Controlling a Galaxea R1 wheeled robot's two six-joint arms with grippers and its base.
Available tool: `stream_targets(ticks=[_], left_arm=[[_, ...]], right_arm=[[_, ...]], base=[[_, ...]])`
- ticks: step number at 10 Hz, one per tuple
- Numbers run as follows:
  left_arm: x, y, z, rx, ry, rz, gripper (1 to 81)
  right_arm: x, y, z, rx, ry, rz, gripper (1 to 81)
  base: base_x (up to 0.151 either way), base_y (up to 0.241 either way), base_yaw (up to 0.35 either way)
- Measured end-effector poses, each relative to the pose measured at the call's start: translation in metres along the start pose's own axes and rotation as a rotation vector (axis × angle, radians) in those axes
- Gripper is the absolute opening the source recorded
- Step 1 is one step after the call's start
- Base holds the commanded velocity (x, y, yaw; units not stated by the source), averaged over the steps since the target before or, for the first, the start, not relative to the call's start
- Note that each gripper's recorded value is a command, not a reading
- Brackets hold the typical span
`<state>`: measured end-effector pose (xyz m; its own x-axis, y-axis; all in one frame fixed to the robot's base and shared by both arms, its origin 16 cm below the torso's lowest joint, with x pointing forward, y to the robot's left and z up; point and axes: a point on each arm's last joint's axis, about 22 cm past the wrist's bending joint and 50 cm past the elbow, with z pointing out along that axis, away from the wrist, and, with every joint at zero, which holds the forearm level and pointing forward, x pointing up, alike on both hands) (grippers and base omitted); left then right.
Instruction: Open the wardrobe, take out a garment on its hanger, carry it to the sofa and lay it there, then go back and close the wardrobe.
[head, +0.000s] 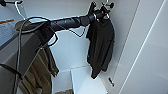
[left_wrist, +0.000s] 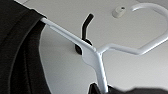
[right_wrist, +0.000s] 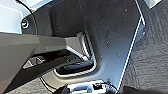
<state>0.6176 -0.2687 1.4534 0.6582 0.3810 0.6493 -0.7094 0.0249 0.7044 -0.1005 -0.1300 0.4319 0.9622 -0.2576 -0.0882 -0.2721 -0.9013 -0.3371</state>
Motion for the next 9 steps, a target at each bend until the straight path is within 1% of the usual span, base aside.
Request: stream_targets(ticks=[2,3,5,6,7,8,9], left_arm=[[0.035,-0.005,-0.023,0.020,0.043,0.027,1.0],[0.041,-0.011,-0.037,0.044,0.046,0.042,1.0],[0.046,-0.029,-0.073,0.135,0.015,0.092,1.0],[0.056,-0.042,-0.097,0.190,0.015,0.111,1.0],[0.066,-0.055,-0.120,0.234,0.030,0.122,1.0],[0.075,-0.064,-0.138,0.272,0.040,0.128,1.0],[0.076,-0.065,-0.142,0.288,0.032,0.142,1.0]], right_arm=[[0.000,0.000,0.000,0.000,-0.003,-0.011,81.1],[0.002,-0.001,0.000,0.002,-0.013,-0.033,81.1],[0.011,-0.002,0.002,0.005,-0.036,-0.095,81.1],[0.019,-0.004,0.003,0.007,-0.045,-0.130,81.1],[0.030,-0.006,0.004,0.008,-0.049,-0.163,81.1],[0.037,-0.008,0.005,0.011,-0.050,-0.185,81.1],[0.042,-0.007,0.005,0.009,-0.049,-0.194,81.1]], base=[[0.000,0.000,0.000],[0.000,0.000,0.000],[0.000,0.000,0.000],[0.000,0.000,0.000],[0.000,0.000,0.000],[0.000,0.000,0.000],[0.000,0.000,0.000]])
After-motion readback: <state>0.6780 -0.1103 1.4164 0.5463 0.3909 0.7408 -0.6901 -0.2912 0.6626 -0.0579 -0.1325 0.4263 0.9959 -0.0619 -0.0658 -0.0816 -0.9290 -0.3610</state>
